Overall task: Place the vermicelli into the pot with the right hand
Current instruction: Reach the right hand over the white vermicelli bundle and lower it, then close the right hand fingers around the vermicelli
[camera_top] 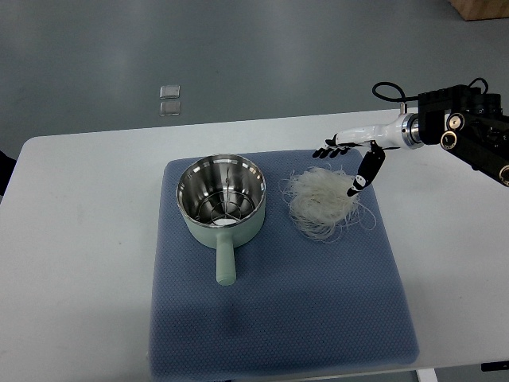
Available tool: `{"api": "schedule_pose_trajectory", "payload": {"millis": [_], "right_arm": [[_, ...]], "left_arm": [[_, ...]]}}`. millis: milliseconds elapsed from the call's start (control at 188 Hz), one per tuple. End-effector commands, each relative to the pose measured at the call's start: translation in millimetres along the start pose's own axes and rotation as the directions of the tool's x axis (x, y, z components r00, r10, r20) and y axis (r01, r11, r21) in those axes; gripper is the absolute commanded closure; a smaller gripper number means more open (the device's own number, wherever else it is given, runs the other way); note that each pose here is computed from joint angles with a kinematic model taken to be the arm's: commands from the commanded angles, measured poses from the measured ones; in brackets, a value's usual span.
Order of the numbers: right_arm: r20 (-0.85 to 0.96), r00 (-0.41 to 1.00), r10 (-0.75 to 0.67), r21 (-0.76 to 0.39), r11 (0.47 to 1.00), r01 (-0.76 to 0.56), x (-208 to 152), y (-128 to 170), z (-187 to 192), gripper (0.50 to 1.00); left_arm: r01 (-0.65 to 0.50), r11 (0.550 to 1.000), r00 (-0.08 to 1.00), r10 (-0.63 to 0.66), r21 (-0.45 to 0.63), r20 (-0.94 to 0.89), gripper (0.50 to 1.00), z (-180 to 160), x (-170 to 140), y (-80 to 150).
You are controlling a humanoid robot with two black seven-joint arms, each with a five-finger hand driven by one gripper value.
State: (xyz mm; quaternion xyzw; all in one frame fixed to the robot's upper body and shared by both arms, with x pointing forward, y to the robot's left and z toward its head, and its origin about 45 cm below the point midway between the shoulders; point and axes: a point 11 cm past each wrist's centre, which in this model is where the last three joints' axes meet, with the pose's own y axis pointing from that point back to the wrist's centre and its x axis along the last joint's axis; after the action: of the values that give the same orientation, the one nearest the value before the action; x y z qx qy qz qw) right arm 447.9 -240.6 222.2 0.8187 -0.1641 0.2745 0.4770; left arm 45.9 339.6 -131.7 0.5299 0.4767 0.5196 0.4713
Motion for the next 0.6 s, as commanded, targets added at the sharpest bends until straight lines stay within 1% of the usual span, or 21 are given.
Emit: {"api": "schedule_pose_trajectory", "payload": {"millis": [0,149,250,494,563,595], "right_arm": [[-0.06,0.998,-0.018,-0.021,1.0,0.017,-7,-8,-3,0.579],[-0.081,0.997,-0.001,0.019,1.0,0.003,-14,-26,-22,0.581],[-0.115,0.993,-0.019,0.016,1.0,0.021,-23,-34,-29,0.583],[-0.16,0.987,-0.029,-0.007,1.0,0.028,-22,-35,-28,0.585],[-0.206,0.977,-0.061,-0.045,0.998,0.053,-32,-37,-21,0.607],[-0.206,0.977,-0.061,-0.045,0.998,0.053,-32,-37,-21,0.607]], "left_arm": [[0.001,1.0,1.0,-0.001,0.001,0.0,0.5,-1,0,0],[0.001,1.0,1.0,-0.001,0.001,0.0,0.5,-1,0,0],[0.002,1.0,1.0,-0.002,0.001,0.0,0.5,-1,-1,0],[0.01,1.0,1.0,-0.01,0.001,0.001,0.5,-1,-3,0],[0.012,1.0,1.0,-0.012,0.001,0.001,0.5,-1,-4,0],[0.012,1.0,1.0,-0.012,0.001,0.001,0.5,-1,-4,0]]}}
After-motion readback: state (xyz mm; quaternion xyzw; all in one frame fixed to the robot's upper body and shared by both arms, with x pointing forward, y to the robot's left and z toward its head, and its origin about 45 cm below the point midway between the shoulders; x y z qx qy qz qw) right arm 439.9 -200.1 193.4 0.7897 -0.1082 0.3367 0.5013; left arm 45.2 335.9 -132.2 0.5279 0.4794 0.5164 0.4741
